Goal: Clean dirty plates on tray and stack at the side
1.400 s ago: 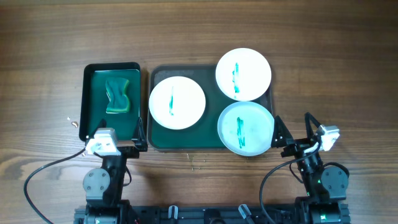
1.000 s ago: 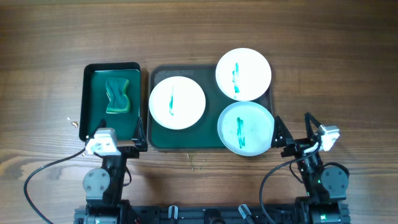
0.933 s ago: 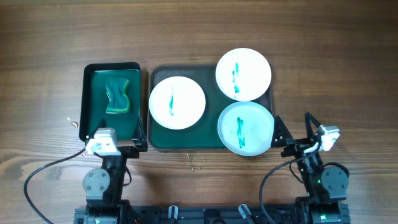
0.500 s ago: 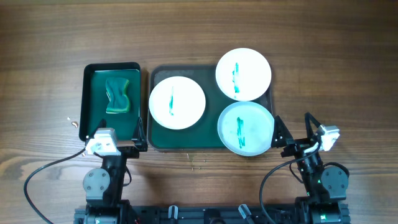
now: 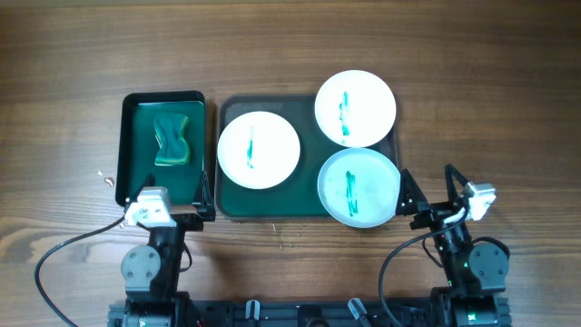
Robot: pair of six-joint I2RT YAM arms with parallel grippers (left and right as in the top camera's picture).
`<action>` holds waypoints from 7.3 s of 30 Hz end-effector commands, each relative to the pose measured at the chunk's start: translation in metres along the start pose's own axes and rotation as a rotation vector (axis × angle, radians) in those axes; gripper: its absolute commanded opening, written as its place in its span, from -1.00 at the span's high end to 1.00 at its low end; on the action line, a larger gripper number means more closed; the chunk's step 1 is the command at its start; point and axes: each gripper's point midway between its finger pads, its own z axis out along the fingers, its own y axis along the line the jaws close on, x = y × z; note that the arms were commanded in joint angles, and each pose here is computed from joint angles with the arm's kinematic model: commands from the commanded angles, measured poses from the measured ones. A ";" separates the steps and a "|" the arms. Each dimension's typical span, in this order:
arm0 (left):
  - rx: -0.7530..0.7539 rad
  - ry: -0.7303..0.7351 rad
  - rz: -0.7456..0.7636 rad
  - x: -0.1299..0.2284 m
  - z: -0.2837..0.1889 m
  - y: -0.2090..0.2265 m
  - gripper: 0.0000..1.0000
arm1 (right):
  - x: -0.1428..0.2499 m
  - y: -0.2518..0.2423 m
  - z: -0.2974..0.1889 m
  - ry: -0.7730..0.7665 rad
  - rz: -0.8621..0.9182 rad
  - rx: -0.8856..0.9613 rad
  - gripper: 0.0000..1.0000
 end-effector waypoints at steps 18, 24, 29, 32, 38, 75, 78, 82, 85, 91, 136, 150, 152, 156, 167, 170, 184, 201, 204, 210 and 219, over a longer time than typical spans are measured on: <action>0.010 0.002 0.001 0.002 0.000 -0.001 -1.00 | -0.001 -0.002 0.000 -0.009 0.006 0.011 -1.00; 0.010 0.002 0.001 0.002 0.000 -0.001 -1.00 | -0.002 -0.002 0.000 -0.009 0.006 0.011 -0.99; 0.010 0.001 0.001 0.002 0.000 -0.001 -1.00 | -0.001 -0.002 0.000 -0.009 0.006 0.012 -1.00; 0.010 0.001 0.001 0.002 0.000 -0.001 -1.00 | -0.001 -0.001 0.000 -0.009 0.007 0.010 -1.00; 0.011 0.002 0.000 0.002 0.000 -0.001 -1.00 | -0.003 -0.005 0.000 -0.019 0.015 0.033 -0.99; 0.006 0.970 -0.119 -0.070 0.041 -0.046 -1.00 | -0.039 0.076 0.096 0.978 0.182 -0.205 -0.91; -0.005 1.026 -0.126 -0.055 0.049 -0.043 -1.00 | -0.014 0.081 0.110 1.039 0.226 -0.171 -0.59; -0.032 1.090 -0.128 -0.037 0.056 -0.037 -1.00 | 0.036 0.091 0.129 1.129 0.213 -0.077 -0.45; -0.096 1.118 -0.156 -0.028 0.059 -0.030 -1.00 | 0.084 0.107 0.145 1.185 0.173 -0.037 -0.43; -0.278 1.090 -0.150 -0.029 0.060 -0.004 -0.95 | 0.158 0.122 0.158 1.282 0.157 -0.049 -0.23; -0.412 1.288 -0.114 0.053 0.097 0.054 -0.86 | 0.231 0.135 0.158 1.323 0.084 0.010 0.91; -0.362 1.260 -0.039 0.082 0.132 0.080 -0.56 | 0.231 0.135 0.158 1.322 0.055 -0.010 0.92; -0.365 1.246 -0.040 0.082 0.136 0.087 -0.51 | 0.231 0.135 0.159 1.321 0.055 -0.011 0.91; -0.276 1.281 -0.053 0.103 0.143 0.080 -0.34 | 0.230 0.136 0.161 1.313 0.056 -0.015 0.91; -0.293 1.344 -0.067 0.137 0.145 0.086 0.92 | 0.230 0.136 0.161 1.310 0.056 -0.017 0.92; -0.314 1.319 -0.081 0.122 0.148 0.086 0.92 | 0.230 0.136 0.161 1.309 0.062 -0.013 0.91; -0.310 1.365 -0.216 0.073 0.128 0.052 0.92 | 0.230 0.137 0.161 1.311 0.064 -0.015 0.91; -0.383 1.435 -0.232 0.151 0.091 -0.085 0.92 | 0.230 0.136 0.160 1.318 0.063 -0.011 0.91; -0.414 1.410 -0.258 0.169 0.093 -0.080 0.92 | 0.230 0.136 0.160 1.318 0.063 -0.011 0.91; -0.307 1.451 -0.265 0.180 0.090 -0.094 0.92 | 0.230 0.136 0.160 1.317 0.064 -0.011 0.91; -0.081 1.455 -0.098 0.183 0.091 -0.119 0.92 | 0.231 0.135 0.159 1.320 0.064 -0.009 0.91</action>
